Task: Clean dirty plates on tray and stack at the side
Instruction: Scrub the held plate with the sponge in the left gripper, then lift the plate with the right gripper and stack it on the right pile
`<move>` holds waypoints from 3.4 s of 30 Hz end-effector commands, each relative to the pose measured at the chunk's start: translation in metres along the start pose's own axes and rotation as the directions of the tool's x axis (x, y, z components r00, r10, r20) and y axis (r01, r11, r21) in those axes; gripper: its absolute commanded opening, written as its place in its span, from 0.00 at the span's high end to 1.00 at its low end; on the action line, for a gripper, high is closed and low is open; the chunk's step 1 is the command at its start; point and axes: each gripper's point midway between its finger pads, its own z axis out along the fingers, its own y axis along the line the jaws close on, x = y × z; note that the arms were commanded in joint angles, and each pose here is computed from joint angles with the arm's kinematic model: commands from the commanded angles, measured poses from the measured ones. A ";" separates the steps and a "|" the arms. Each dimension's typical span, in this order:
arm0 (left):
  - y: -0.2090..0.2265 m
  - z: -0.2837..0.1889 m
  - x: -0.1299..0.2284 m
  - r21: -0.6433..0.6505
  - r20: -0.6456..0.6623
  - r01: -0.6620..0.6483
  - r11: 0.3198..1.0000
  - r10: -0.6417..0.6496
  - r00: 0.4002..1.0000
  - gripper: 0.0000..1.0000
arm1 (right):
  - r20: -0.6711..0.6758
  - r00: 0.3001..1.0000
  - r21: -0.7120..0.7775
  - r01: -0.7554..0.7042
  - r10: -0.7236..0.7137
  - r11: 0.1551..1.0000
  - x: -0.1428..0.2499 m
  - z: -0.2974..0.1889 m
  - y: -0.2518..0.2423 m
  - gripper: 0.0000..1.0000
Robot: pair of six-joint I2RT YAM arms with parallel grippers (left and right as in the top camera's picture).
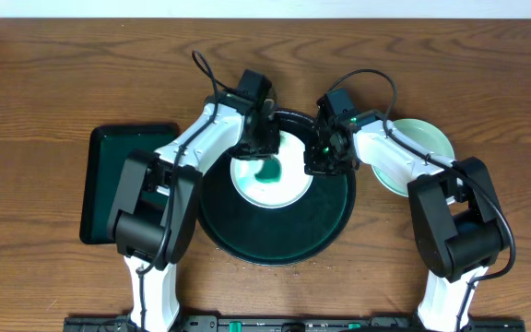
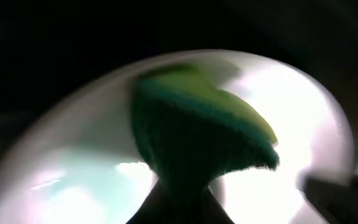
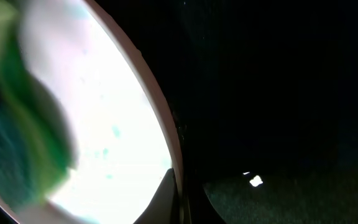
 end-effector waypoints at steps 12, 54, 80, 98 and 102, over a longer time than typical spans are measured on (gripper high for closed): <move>0.024 0.003 0.058 -0.105 -0.219 -0.087 0.991 0.063 0.974 0.93 | -0.021 1.000 -0.004 -0.003 0.003 1.000 0.002 0.004 0.001 0.99; -0.049 -0.003 0.058 0.341 -0.153 -0.254 0.905 0.320 0.935 0.93 | -0.021 1.000 -0.004 -0.003 0.003 1.000 0.003 0.004 0.001 0.99; 0.032 -0.072 0.008 -0.202 0.061 -0.079 0.976 0.093 0.994 0.93 | -0.028 1.000 0.000 -0.005 0.005 1.000 0.004 0.004 0.000 0.99; 0.126 -0.135 -0.003 -0.182 0.165 0.215 0.960 -0.185 0.969 0.93 | 0.198 0.957 0.281 0.151 -0.211 0.948 -0.008 -0.065 0.007 0.99; 0.136 -0.137 -0.004 -0.183 0.173 0.242 0.953 -0.211 0.962 0.93 | 0.304 0.898 0.416 0.175 -0.318 0.892 -0.008 -0.100 0.021 0.99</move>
